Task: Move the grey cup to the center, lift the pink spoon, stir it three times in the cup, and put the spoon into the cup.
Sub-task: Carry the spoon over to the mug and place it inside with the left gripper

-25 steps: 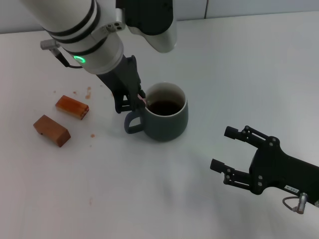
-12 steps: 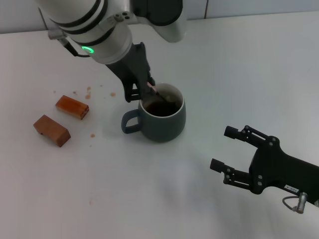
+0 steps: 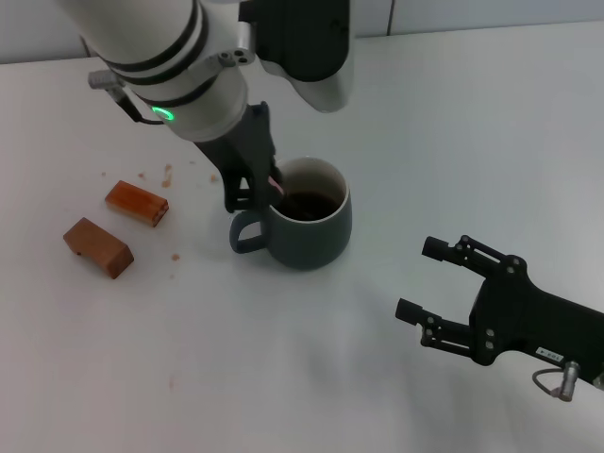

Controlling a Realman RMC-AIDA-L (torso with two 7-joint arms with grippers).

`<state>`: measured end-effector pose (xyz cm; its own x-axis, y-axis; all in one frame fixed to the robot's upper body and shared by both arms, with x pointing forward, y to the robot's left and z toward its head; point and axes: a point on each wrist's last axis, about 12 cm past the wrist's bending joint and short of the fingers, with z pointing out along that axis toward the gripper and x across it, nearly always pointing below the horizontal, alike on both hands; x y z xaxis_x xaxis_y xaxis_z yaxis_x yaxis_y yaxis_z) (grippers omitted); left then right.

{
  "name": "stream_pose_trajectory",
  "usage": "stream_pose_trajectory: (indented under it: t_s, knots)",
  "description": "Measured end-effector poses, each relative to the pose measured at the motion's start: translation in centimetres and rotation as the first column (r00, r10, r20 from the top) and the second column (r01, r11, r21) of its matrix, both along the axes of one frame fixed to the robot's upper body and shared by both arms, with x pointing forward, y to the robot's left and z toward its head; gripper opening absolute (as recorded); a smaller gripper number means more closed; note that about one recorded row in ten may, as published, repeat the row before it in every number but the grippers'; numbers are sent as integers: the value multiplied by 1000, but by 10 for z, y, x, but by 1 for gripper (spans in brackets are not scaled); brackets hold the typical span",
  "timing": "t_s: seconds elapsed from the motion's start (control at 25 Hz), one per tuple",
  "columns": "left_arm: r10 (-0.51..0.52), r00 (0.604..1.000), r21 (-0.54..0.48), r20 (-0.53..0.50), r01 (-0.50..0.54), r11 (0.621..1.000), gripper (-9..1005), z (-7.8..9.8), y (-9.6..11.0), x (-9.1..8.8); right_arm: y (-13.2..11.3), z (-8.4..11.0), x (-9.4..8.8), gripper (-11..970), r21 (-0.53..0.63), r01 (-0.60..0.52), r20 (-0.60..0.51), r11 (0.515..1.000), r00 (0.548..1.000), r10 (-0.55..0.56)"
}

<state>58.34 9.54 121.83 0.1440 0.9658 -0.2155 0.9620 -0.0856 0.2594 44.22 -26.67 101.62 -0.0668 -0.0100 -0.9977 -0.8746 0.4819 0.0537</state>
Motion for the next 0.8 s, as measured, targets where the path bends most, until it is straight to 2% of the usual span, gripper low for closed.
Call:
stream_pose_trajectory:
  t_s: [0.08,0.36,0.6,0.8]
  knots:
    - [19,999,28,30,-20,999,182,-1,4,3,0,-1,1,820,-5,3,-2,1000,1000,-3]
    - [26,998,21,56,-27,999,186,1,2,6,0,-1,0,820,-4,3,-3,1000,1000,-3]
    - [-25,998,3,54,25,1000,189,1,-9,-2,0,-1,0,820,-5,3,-4,1000,1000,-3]
    - [-32,999,17,24,31,999,192,-2,-8,-7,1,-1,0,820,-7,-5,-5,1000,1000,5]
